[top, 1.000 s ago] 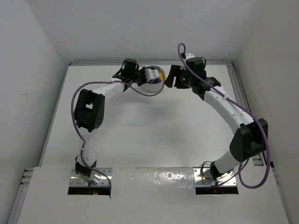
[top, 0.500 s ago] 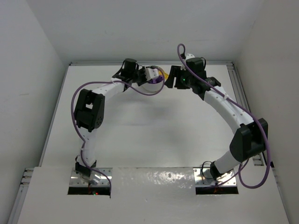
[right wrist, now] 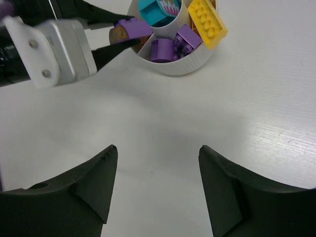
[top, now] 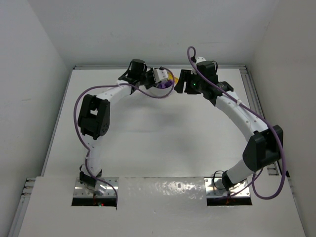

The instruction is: Sort the legos into containers by color

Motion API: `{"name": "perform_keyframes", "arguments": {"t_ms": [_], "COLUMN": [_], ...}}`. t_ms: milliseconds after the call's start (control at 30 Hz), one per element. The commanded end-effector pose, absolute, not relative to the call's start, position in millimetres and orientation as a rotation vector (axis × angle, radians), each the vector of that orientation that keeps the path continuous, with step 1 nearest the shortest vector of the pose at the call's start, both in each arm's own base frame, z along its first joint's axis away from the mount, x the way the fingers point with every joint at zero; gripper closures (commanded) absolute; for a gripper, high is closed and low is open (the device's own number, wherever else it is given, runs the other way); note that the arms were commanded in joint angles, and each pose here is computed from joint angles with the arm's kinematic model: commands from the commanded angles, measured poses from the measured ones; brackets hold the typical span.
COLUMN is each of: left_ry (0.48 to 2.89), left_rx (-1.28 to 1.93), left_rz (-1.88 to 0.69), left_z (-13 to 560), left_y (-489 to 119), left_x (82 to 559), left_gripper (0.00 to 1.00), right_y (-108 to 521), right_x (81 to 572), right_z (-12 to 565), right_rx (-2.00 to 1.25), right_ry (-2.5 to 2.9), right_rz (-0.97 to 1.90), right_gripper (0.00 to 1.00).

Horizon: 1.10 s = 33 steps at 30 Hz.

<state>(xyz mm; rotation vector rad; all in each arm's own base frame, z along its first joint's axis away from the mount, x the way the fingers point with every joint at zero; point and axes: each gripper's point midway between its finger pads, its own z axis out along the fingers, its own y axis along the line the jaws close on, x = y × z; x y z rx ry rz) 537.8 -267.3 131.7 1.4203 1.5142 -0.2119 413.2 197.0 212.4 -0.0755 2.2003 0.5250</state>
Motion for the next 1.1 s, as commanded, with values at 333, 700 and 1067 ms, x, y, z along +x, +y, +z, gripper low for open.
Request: {"name": "perform_keyframes", "arguments": {"t_ms": [333, 700, 1067], "left_ry": [1.640, 1.715, 1.729], "left_rx": [1.275, 1.193, 1.157], "left_rz": [-0.283, -0.276, -0.281], "left_z": [154.6, 140.5, 133.5], "left_y": [-289.2, -296.6, -297.8], "left_x": [528.1, 533.1, 538.1], "left_gripper": [0.77, 0.68, 0.58], "right_y": [195.8, 189.9, 189.6], "right_x": [422.7, 419.0, 419.2], "right_z": [239.5, 237.8, 234.7], "right_rx": [-0.091, -0.096, -0.091], "right_ry": [2.124, 2.133, 2.140], "right_rz": [0.510, 0.476, 0.473], "right_gripper": [0.34, 0.33, 0.33]}}
